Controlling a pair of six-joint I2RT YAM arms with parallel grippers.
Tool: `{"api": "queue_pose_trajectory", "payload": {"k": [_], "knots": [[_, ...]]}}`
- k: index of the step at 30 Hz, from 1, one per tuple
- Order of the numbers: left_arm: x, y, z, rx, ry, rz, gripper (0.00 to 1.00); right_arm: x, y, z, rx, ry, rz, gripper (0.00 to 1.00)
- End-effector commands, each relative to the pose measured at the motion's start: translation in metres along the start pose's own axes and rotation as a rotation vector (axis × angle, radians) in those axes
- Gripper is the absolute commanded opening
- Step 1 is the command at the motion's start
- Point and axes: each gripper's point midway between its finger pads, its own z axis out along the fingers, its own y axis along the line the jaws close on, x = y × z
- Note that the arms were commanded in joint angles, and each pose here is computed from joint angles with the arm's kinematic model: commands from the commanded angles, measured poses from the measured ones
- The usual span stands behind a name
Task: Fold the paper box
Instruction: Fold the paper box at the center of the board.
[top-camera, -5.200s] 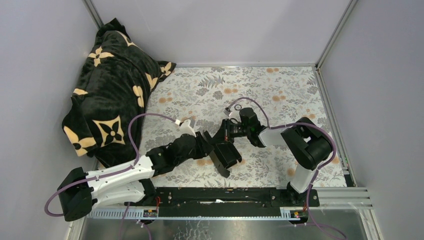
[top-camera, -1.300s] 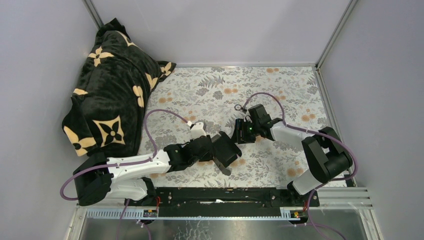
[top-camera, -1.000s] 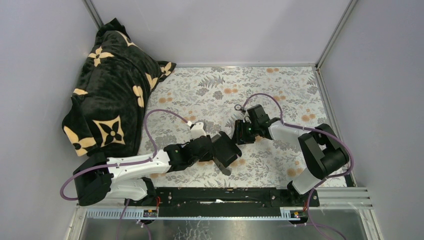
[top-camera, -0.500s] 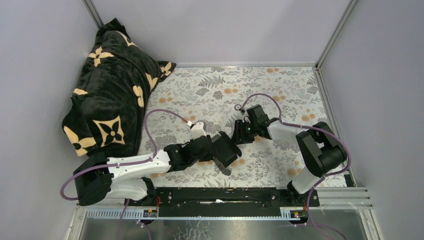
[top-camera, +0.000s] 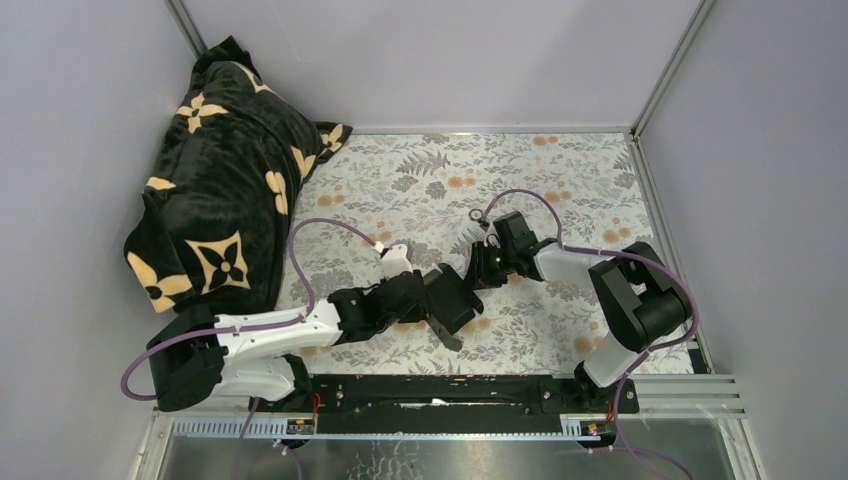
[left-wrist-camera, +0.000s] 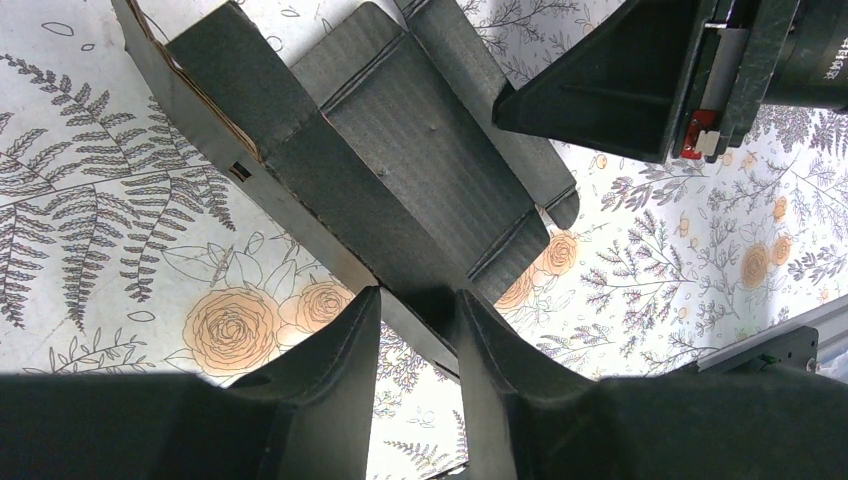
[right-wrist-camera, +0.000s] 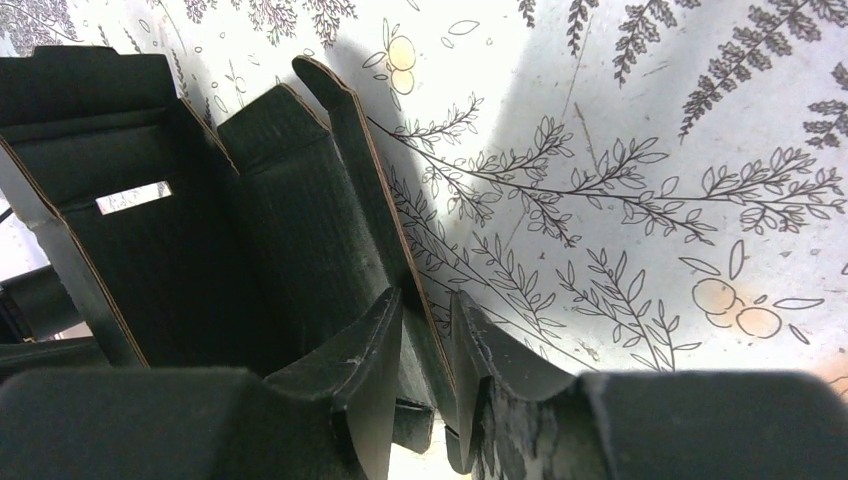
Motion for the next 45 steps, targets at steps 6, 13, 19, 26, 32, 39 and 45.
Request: {"api": "queue_pose_trajectory", "payload": {"k": [6,13,19,26,32,39,45], "knots": [[0.005,0.019,0.001,-0.070,0.005,0.063,0.41,0.006,0.004,-0.013,-0.025,-0.030,-0.007,0.30],[-0.001,0.021,-0.001,-0.077,-0.011,0.068,0.42,0.019,0.002,-0.028,-0.012,-0.049,0.012,0.27],[-0.008,0.024,-0.003,-0.083,-0.026,0.067,0.43,0.028,0.003,-0.041,-0.004,-0.053,0.014,0.29],[-0.017,0.028,-0.007,-0.095,-0.044,0.076,0.45,0.015,0.010,-0.054,0.010,-0.078,-0.028,0.35],[-0.029,0.030,-0.012,-0.096,-0.064,0.080,0.54,-0.001,0.015,-0.053,0.021,-0.083,-0.066,0.43],[-0.036,0.035,-0.010,-0.103,-0.063,0.072,0.58,-0.023,0.018,-0.038,0.020,-0.083,-0.101,0.46],[-0.041,0.037,-0.010,-0.109,-0.070,0.069,0.58,-0.047,0.008,-0.024,0.087,-0.084,-0.148,0.50]]}}
